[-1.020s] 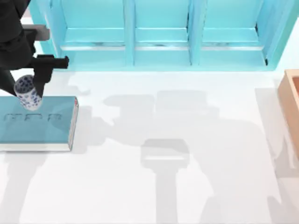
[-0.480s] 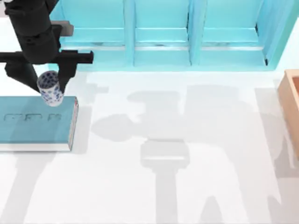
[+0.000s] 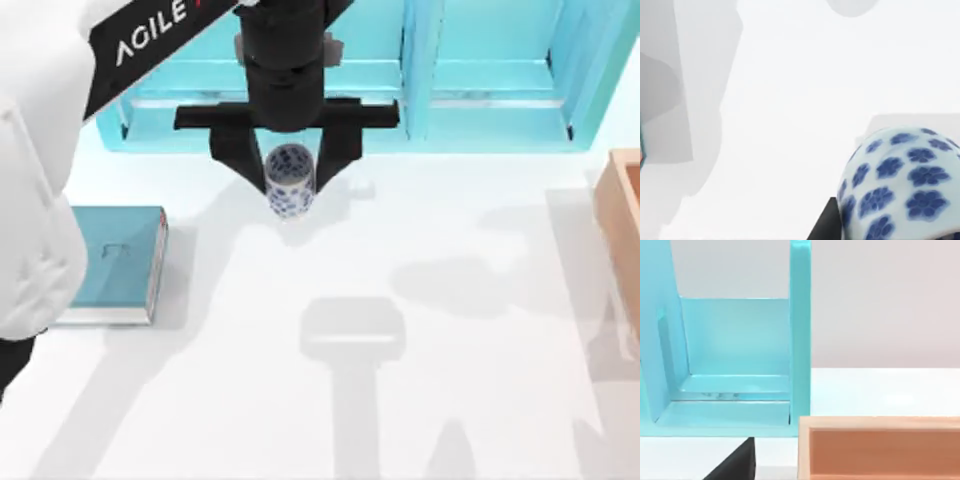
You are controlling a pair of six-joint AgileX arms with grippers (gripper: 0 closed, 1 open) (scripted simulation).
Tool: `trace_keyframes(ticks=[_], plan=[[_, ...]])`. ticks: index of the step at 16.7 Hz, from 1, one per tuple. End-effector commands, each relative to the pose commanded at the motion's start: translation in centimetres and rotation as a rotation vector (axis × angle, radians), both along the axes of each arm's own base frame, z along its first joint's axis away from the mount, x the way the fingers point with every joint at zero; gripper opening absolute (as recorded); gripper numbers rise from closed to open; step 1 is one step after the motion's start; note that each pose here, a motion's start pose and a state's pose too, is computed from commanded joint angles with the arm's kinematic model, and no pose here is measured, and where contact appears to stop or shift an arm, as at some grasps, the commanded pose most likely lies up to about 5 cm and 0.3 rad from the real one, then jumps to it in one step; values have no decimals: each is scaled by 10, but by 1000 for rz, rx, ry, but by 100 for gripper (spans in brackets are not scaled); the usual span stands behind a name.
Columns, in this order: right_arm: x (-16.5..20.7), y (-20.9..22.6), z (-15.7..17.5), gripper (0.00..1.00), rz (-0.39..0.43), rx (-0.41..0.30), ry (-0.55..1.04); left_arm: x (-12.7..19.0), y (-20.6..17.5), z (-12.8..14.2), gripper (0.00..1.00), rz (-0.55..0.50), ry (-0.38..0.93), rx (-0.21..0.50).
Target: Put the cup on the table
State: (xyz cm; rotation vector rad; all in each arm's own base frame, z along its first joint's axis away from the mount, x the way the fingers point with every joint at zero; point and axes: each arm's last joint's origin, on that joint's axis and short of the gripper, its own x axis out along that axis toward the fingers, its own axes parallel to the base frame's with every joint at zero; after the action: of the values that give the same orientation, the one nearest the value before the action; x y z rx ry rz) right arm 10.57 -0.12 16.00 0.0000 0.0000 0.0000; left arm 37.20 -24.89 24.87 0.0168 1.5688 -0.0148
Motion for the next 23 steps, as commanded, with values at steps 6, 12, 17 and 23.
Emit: trace_keyframes(ticks=[6, 12, 17, 23], plan=[[0, 0, 0, 100, 0, 0, 0, -5, -12, 0, 0, 1, 2, 0], [0, 0, 0, 100, 0, 0, 0, -5, -14, -30, 0, -6, -5, -5], [0, 0, 0, 100, 0, 0, 0, -6, -13, -65, 0, 0, 3, 2], [0, 0, 0, 100, 0, 0, 0, -6, -13, -65, 23, 0, 3, 2]])
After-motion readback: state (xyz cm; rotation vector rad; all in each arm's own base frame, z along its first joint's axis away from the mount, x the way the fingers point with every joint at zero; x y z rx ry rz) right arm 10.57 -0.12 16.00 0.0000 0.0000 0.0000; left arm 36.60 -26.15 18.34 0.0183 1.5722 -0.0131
